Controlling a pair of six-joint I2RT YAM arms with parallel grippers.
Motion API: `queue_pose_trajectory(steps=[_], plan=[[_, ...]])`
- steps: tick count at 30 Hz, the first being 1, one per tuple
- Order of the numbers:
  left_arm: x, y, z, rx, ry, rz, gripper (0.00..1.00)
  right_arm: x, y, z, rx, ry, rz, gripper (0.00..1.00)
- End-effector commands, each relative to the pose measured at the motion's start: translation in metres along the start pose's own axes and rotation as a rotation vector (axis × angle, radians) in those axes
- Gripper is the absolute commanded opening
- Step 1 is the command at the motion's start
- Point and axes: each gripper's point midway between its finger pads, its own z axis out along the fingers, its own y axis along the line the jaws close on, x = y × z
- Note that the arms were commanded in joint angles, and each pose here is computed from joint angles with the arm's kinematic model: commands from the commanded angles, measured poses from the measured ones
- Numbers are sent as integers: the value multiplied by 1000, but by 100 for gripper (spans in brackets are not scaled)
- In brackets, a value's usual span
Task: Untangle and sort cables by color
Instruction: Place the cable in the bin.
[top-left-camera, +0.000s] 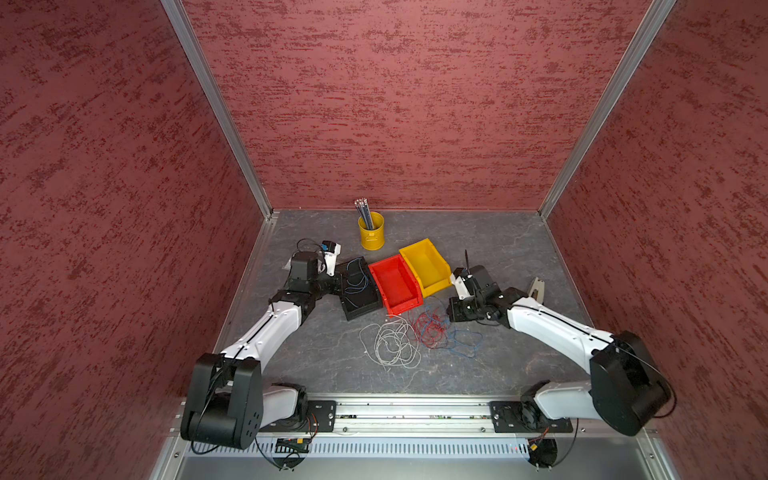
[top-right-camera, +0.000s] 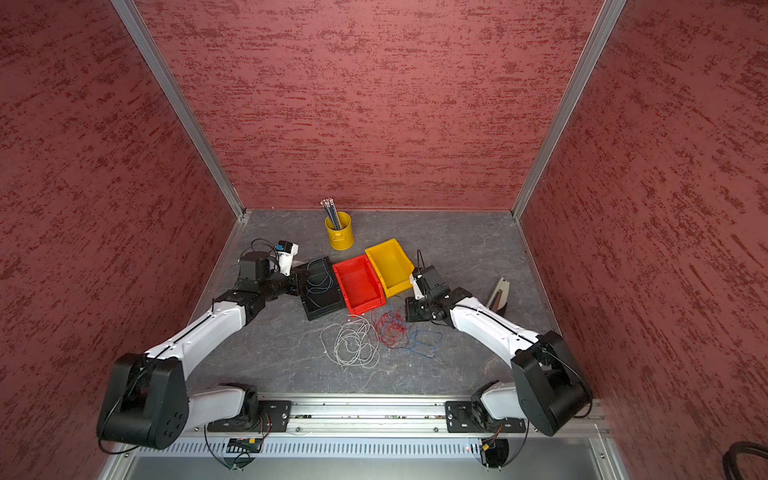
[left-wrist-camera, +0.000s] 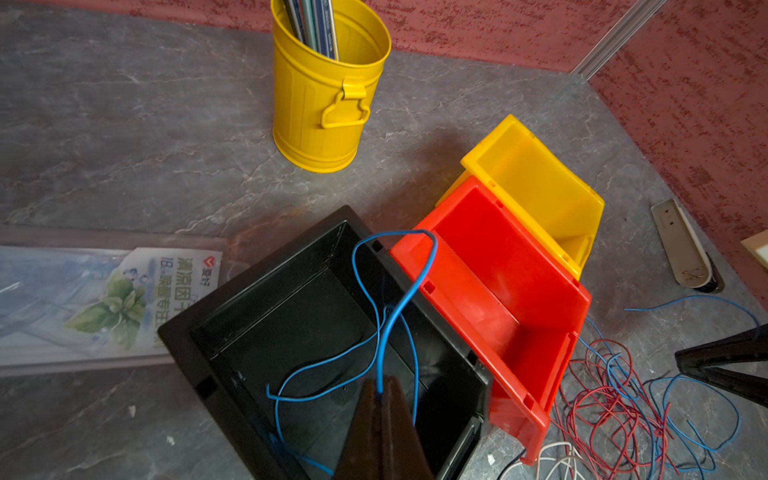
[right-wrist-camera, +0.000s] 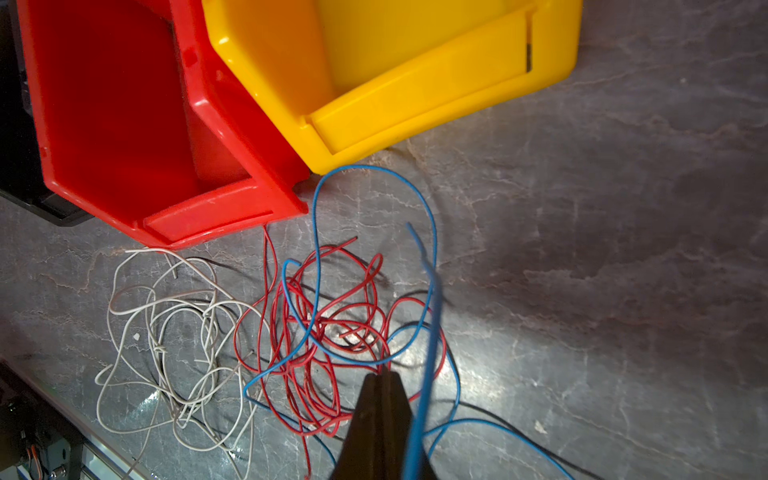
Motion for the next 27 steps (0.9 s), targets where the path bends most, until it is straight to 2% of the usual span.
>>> queue_pose_trajectory(steps=[1,4,12,20,25,27], plan=[[20,1,3,-34,83,-20,0,-4,5,2,-22,-8,4,0],[25,0,8,-53,128,-24,0,-3,5,1,-22,-11,6,0],[40,9,9,-132,236,-240,0,-4,3,-5,-9,-30,-9,0],[42,2,20,-90,287,-283,0,-1,3,-4,-17,-26,-11,0],[37,0,23,-88,295,-285,10,2,-1,-8,-6,-34,-11,0],[35,-2,22,-91,293,-285,17,3,-1,-8,-5,-37,-13,0]])
